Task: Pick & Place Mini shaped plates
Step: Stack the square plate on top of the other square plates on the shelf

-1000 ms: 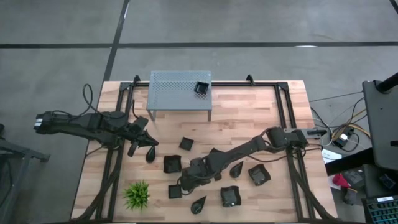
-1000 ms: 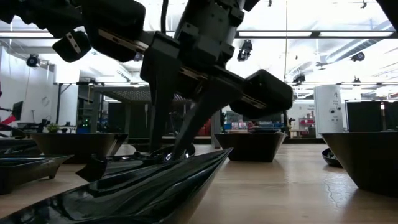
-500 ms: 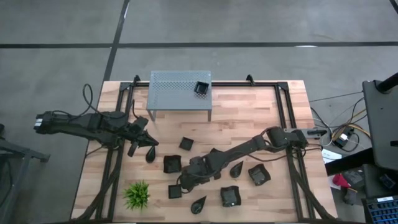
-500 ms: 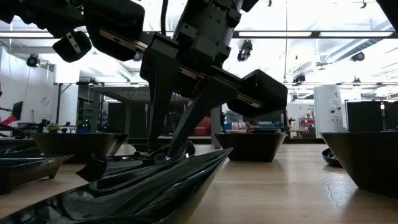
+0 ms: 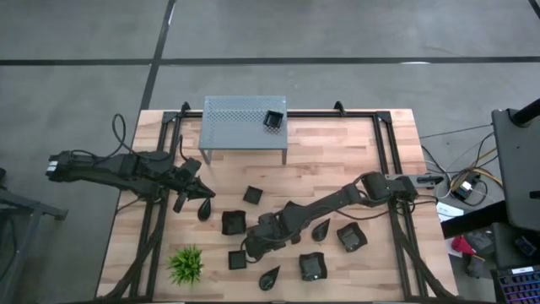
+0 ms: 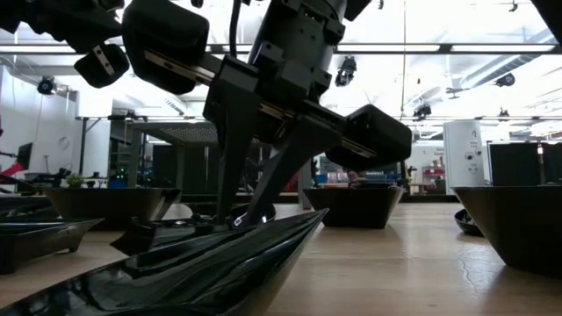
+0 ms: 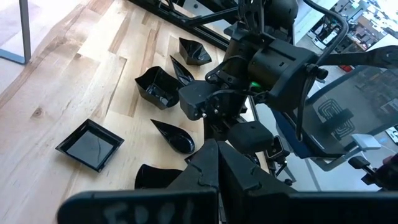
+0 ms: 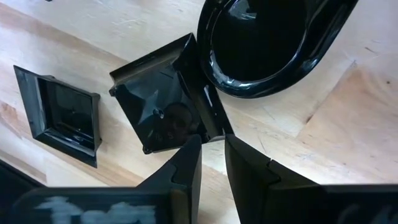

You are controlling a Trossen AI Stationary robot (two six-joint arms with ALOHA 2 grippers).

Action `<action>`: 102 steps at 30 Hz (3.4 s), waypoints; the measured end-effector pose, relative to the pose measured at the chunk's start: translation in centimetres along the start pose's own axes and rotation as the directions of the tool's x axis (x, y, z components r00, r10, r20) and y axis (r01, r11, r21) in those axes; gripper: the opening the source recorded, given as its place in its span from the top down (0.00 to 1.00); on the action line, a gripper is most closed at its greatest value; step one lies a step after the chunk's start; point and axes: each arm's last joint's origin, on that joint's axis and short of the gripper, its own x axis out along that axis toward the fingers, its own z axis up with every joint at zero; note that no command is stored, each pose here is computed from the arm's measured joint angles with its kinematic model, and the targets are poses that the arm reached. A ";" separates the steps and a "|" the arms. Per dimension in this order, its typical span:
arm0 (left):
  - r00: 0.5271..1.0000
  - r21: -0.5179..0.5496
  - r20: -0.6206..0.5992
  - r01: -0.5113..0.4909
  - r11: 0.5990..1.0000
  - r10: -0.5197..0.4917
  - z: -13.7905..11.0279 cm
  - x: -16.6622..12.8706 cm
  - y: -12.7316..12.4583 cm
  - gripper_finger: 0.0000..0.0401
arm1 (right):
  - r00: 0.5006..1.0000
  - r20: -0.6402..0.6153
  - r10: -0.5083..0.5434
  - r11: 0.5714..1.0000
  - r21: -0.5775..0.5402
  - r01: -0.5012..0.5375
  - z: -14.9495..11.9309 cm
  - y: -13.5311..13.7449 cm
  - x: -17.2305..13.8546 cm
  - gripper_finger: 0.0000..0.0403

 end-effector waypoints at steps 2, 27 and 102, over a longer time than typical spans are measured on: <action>1.000 0.000 0.000 0.000 1.000 0.000 0.0 0.0 0.0 1.00 | 1.000 0.000 0.000 1.000 0.000 0.000 0.0 0.0 0.0 0.83; 1.000 0.000 0.000 0.001 1.000 -0.001 0.0 0.0 0.0 1.00 | 1.000 0.005 0.023 0.999 -0.042 -0.023 0.5 0.3 -0.2 0.98; 0.865 0.188 0.491 0.012 0.982 -0.105 4.1 -1.4 -2.0 0.59 | 0.398 0.793 0.461 0.863 -0.296 -0.409 3.5 4.2 -21.2 0.98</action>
